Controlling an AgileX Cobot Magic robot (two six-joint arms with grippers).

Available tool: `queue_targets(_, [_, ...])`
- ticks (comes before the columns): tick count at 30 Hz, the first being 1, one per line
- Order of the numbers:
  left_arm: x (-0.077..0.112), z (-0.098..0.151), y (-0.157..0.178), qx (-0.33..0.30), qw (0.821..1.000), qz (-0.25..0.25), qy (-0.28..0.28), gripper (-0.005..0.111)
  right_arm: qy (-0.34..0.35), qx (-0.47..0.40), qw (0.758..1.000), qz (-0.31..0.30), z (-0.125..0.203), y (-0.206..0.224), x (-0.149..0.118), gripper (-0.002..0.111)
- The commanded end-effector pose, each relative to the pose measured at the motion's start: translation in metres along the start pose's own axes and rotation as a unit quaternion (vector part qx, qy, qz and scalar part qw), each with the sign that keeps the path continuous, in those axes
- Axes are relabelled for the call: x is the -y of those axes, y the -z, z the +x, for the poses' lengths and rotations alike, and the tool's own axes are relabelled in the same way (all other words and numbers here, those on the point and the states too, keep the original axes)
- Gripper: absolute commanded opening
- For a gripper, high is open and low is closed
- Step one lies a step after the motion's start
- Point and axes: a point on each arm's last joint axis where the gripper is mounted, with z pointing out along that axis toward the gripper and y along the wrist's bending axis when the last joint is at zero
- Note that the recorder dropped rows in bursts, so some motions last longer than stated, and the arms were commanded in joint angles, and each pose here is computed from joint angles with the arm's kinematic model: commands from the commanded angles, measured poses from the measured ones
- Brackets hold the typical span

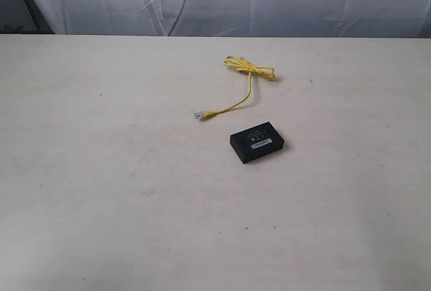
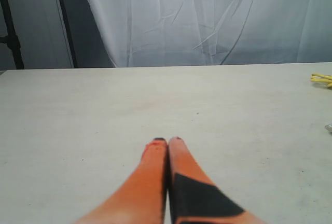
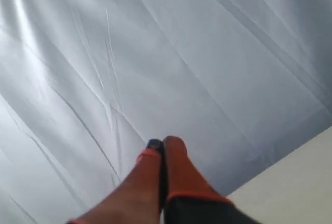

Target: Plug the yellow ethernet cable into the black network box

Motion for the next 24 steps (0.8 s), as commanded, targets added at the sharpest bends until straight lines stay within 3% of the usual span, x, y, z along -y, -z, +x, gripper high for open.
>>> queue_targets(1, [0.000,0.001,0.000,0.004,1.000,-0.001,0.003,0.000,-0.045,0.045,0.998,-0.031,-0.026,0.000,-0.018,-0.001])
queue_targets(5, [0.000,0.001,0.000,0.004,1.000,-0.001,0.003,0.000,0.054,0.036,0.996,-0.060,-0.057,-0.010,-0.050,-0.001])
queue_targets(9, [0.000,0.001,0.000,0.004,1.000,-0.001,0.003,0.000,0.150,-0.060,0.986,-0.039,-0.078,-0.037,-0.076,-0.001])
queue_targets(13, [0.000,0.001,0.000,0.004,1.000,-0.001,0.003,0.000,0.243,-0.166,0.956,0.002,-0.085,-0.076,-0.086,-0.001])
queue_targets(17, [0.000,0.001,0.000,0.004,1.000,-0.001,0.003,0.000,0.309,-0.348,0.885,0.029,-0.070,-0.127,-0.086,-0.001])
queue_targets(20, [0.000,0.001,0.000,0.004,1.000,-0.001,0.003,0.000,0.319,-0.480,0.815,-0.057,-0.038,-0.153,-0.089,-0.001])
queue_targets(23, [0.000,0.001,0.000,0.004,1.000,-0.001,0.003,0.000,0.307,-0.547,0.770,-0.119,0.000,-0.169,-0.091,-0.001])
queue_targets(24, [0.000,0.001,0.000,0.004,1.000,-0.001,0.003,0.000,0.323,-0.581,0.735,-0.135,0.023,-0.173,-0.091,-0.001])
